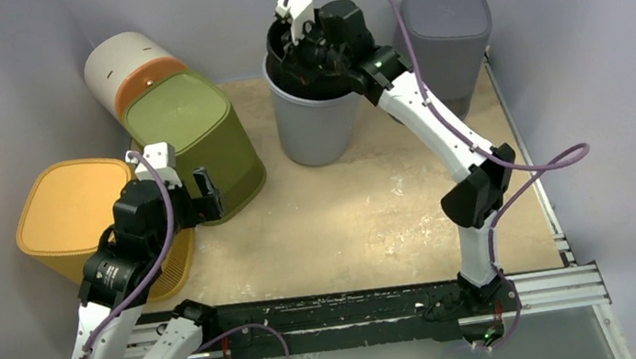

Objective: Turn the large container upside down

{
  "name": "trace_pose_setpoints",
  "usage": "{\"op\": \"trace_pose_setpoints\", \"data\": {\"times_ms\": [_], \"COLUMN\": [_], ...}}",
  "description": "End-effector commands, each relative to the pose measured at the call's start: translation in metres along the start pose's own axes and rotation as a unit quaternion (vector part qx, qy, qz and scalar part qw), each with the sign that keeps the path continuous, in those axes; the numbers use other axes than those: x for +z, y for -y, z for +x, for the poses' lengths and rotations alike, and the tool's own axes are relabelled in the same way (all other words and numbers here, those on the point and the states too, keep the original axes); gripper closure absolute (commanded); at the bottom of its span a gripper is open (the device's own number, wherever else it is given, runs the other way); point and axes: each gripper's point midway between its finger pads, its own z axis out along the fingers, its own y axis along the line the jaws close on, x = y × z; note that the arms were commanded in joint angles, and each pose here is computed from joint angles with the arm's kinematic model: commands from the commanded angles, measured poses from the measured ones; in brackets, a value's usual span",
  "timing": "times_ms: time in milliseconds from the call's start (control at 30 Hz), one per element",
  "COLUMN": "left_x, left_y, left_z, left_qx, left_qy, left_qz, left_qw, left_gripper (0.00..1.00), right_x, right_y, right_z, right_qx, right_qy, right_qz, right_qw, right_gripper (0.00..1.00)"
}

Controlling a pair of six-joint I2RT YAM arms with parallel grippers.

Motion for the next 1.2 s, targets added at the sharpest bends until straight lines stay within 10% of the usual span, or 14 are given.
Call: {"op": "trace_pose_setpoints", "data": {"times_ms": [0,633,1167], "left_x": [-0.007,-0.002,-0.015], "left_y": [0.001,0.002,0.020], "left_z": [-0.020,-0.028,-0.112], "left_qx": [-0.015,-0.019,-0.051], "left_qy": [0.032,0.036,0.096], "left_qz": [-0.002,-0.009,-0.009], "left_qw": [0.999,0.999,0.994], "left_gripper": [0.03,0.03,0.03], "right_x": [-0.091,-0.261,-0.357], "right_y": [0.003,0.010,-0.100], "right_z": [-0.140,-0.232,-0.172], "right_qx": [-0.023,-0.050,-0.005], "right_qy": [0.187,0.346,0.324], "right_qz": [0.033,0.128,-0.111], "right_qw": [0.982,0.928,0.939], "right_gripper": [1.00,1.00,1.00]}}
